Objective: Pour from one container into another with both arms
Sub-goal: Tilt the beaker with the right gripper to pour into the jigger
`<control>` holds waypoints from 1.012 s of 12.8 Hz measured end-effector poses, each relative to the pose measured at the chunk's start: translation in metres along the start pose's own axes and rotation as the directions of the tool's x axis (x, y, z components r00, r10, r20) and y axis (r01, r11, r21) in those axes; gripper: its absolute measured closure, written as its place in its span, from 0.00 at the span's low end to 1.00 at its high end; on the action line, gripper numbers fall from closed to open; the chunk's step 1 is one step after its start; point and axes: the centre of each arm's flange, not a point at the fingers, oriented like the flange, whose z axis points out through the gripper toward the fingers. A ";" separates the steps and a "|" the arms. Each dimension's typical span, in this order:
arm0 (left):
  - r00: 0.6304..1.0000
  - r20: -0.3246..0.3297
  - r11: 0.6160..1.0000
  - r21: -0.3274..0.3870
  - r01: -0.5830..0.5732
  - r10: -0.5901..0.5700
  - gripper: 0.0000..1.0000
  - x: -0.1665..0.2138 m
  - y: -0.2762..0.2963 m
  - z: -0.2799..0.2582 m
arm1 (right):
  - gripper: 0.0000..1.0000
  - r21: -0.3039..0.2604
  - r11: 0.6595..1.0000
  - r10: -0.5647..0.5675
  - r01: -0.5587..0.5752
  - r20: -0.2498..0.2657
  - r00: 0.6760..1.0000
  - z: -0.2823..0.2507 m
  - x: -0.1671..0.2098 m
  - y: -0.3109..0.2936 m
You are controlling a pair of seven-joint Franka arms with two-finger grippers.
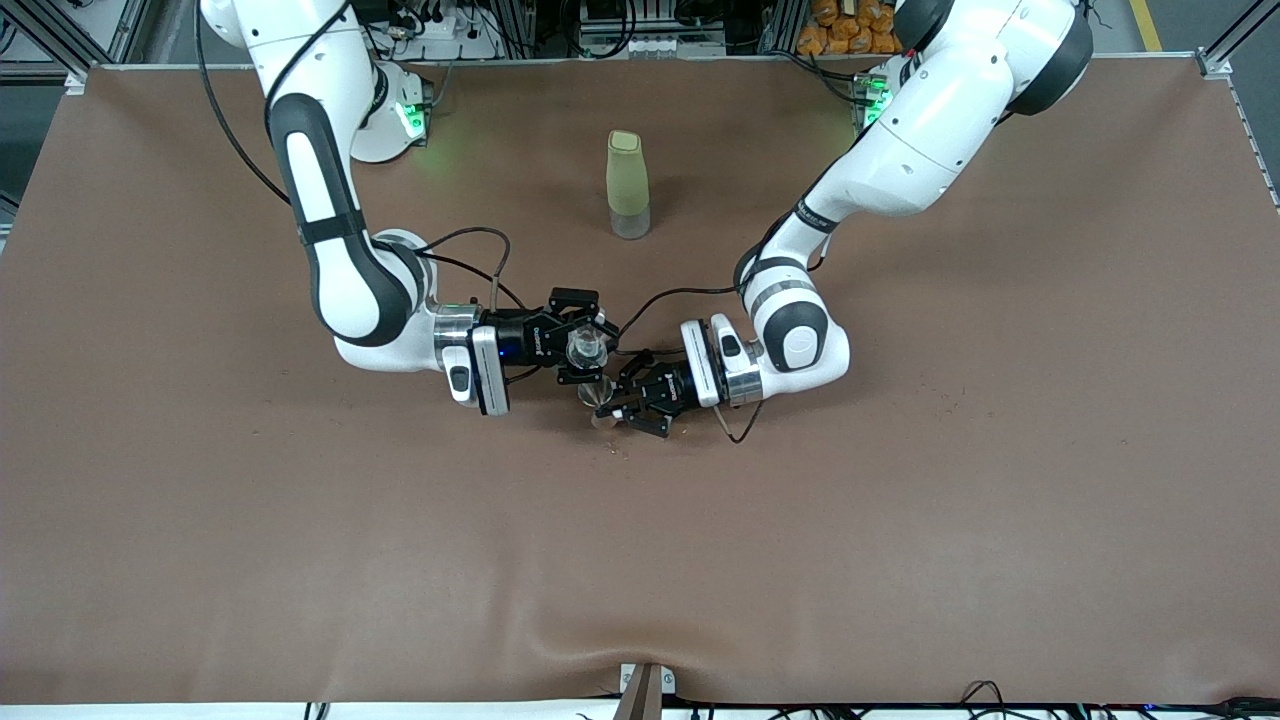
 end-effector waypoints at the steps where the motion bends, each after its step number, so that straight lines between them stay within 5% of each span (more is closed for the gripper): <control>1: 1.000 0.000 1.000 0.000 0.000 0.000 0.79 0.000 0.000 0.000 | 0.86 0.003 0.999 0.041 -0.041 -0.002 0.999 0.000 0.002 -0.003; 13: 1.000 0.001 1.000 -0.002 0.002 -0.002 0.79 -0.002 0.001 0.001 | 0.86 0.001 0.952 0.305 -0.305 -0.007 0.952 -0.003 0.000 -0.002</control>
